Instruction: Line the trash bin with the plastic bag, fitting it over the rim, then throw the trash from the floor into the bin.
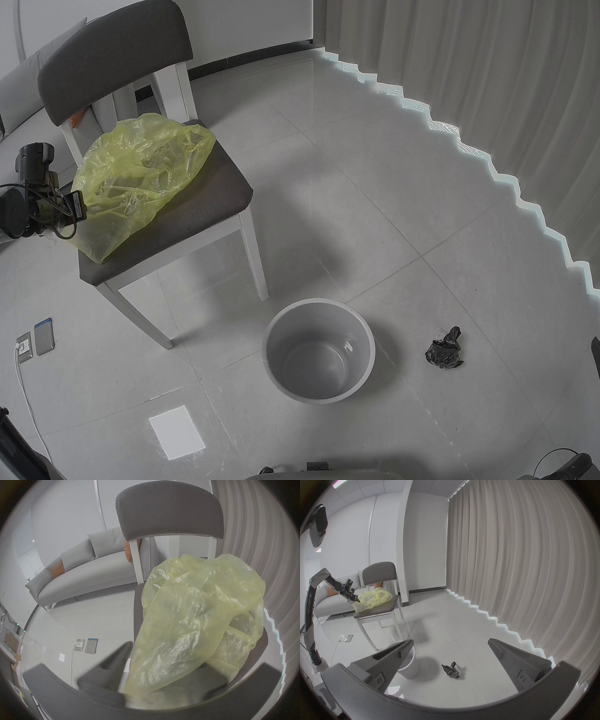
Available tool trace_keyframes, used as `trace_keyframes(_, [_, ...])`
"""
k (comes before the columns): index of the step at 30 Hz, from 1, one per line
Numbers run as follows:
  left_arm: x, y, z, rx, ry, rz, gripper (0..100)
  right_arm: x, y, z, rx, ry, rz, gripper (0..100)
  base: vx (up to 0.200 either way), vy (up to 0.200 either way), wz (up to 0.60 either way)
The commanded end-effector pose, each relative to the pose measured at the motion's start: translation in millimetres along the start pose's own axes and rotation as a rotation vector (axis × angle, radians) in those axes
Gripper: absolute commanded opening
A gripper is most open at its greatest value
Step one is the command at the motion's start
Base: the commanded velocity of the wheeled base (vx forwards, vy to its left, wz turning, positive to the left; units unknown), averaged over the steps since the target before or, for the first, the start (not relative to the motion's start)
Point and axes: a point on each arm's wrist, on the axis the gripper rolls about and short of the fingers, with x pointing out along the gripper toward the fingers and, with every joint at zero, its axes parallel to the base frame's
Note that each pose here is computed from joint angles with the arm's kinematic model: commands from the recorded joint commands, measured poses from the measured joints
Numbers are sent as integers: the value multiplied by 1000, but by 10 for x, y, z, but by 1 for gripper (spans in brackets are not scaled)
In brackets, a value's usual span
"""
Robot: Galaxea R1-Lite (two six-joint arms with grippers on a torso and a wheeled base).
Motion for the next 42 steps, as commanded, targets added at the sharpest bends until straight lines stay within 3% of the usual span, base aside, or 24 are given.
trace_keyframes(1, [22,-24,-40,3,14,0,0,-8,0,9,0,-7,0,100,0,0,0])
trace_keyframes(7, [-100,-95,-69,13,9,-23,0,4,-7,179,10,-41,6,100,0,0,0])
trace_keyframes(12, [-793,-279,149,48,-127,-154,0,158,-18,435,25,-32,22,100,0,0,0])
trace_keyframes(17, [-1682,-429,218,250,-253,-340,0,350,-14,702,20,-24,97,100,0,0,0])
trace_keyframes(20, [-2147,-522,103,319,-269,-546,0,482,-9,768,17,1,126,100,0,0,0])
trace_keyframes(22, [-2199,-517,68,333,-264,-568,0,500,-8,773,16,5,132,100,0,0,0])
trace_keyframes(23, [-2491,-455,-53,468,-293,-638,0,595,21,797,-3,25,190,100,0,0,0])
trace_keyframes(25, [-2689,-389,-118,590,-323,-679,0,662,52,830,-20,34,226,100,0,0,0])
trace_keyframes(30, [-2935,-294,-231,742,-314,-764,0,801,148,834,-27,70,320,100,0,0,0])
trace_keyframes(35, [-3020,-257,-282,775,-315,-796,0,958,231,806,-31,123,377,100,0,0,0])
trace_keyframes(38, [-3085,-260,-228,854,-366,-809,0,1176,327,815,-36,174,423,100,0,0,0])
trace_keyframes(42, [-3099,-275,-189,912,-331,-816,0,1398,447,839,-31,215,461,100,0,0,0])
